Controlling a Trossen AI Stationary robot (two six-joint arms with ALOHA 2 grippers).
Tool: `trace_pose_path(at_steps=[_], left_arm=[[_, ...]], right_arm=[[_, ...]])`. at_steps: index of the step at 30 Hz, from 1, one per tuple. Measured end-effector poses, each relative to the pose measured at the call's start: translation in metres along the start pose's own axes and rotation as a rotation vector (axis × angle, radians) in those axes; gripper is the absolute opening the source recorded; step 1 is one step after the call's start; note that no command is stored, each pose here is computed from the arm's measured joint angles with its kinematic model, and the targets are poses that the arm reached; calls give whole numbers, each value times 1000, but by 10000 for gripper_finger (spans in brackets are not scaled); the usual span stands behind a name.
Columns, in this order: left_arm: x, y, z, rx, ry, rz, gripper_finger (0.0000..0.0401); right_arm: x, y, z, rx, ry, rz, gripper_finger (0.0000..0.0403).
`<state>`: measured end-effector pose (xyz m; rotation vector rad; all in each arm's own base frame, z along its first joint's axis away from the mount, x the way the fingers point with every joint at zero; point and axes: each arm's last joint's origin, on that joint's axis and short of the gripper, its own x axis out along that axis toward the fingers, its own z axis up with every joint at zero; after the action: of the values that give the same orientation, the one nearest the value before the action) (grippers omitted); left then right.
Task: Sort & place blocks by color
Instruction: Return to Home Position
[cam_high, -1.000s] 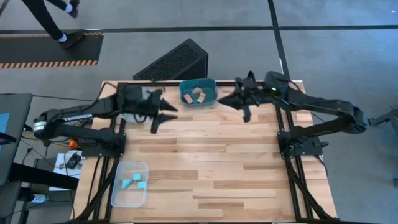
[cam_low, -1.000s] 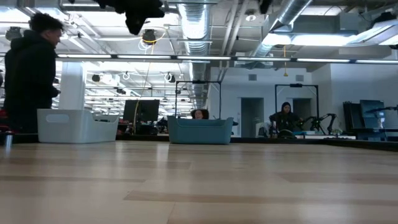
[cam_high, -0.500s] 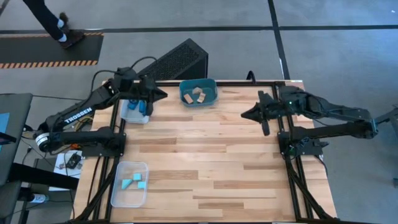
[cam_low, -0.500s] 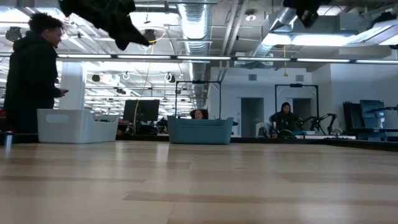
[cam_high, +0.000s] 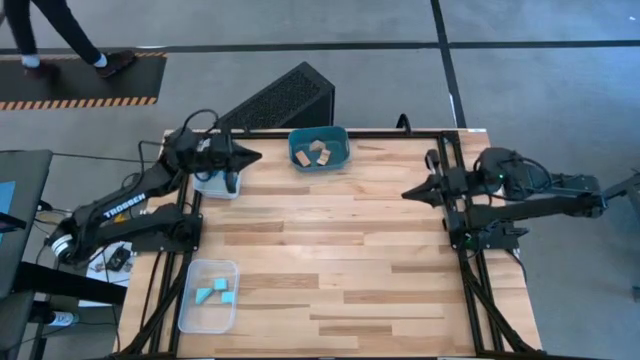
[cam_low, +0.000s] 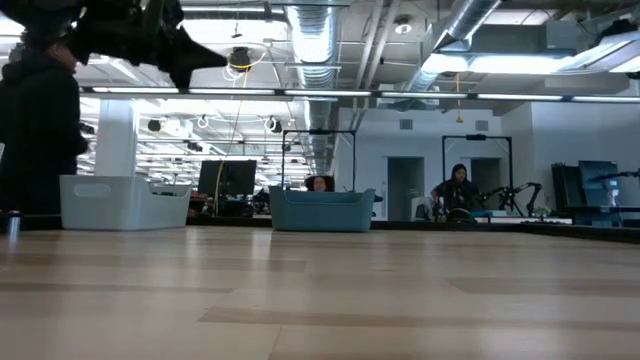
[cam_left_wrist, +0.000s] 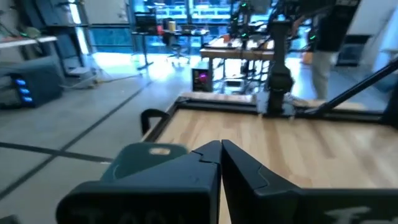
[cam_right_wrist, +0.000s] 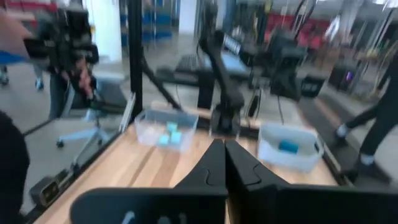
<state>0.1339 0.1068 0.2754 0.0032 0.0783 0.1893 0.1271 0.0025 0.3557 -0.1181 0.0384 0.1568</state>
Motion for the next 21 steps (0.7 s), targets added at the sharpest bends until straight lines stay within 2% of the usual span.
trace_pose_path(at_steps=[7, 14, 21], left_arm=[[-10, -7, -14, 3, -3, 22, 0], [-13, -10, -8, 148, -60, -43, 0], [-13, -10, -8, 162, -59, -53, 0]], right_arm=[[-11, 5, -43, 40, -164, -50, 9], [-21, 13, -73, -12, -312, -3, 5], [-27, 18, -101, 48, -330, -7, 10]])
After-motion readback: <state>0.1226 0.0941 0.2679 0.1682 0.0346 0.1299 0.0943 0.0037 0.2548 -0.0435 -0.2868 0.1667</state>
